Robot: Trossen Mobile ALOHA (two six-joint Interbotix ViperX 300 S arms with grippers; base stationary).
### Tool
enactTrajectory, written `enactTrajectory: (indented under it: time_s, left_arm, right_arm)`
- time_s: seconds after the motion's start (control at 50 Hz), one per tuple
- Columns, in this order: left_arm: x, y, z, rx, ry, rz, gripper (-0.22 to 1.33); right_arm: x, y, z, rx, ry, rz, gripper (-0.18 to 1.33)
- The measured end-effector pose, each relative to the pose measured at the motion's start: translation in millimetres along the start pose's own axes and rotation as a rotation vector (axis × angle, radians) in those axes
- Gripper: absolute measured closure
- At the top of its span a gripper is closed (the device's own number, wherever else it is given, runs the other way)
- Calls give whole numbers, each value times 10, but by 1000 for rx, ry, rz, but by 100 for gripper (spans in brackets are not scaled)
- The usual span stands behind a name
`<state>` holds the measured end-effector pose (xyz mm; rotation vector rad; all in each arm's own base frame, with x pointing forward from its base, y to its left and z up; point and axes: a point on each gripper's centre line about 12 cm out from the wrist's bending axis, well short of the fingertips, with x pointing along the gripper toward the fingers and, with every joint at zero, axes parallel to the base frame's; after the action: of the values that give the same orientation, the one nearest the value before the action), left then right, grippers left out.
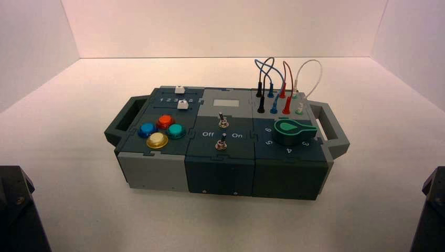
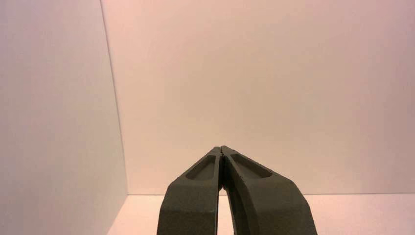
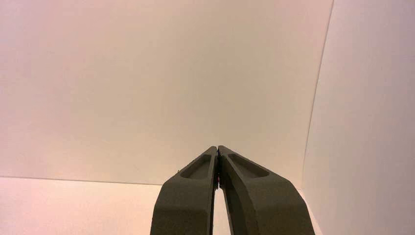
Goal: Pull the red wire.
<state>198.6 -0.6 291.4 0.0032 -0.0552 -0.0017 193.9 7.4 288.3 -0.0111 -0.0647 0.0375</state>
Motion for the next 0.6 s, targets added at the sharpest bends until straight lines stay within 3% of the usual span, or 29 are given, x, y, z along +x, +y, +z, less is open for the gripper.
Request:
enactTrajectory:
  time_s: [0.4,0.6]
  left_arm:
    - [0,0,-16,3,14,0,127]
    - [0,-10,-104,3,98,-6,127]
  right_arm:
    - [0,0,-18,0,15,0,129]
    - [0,11,-117,0,113,6,129]
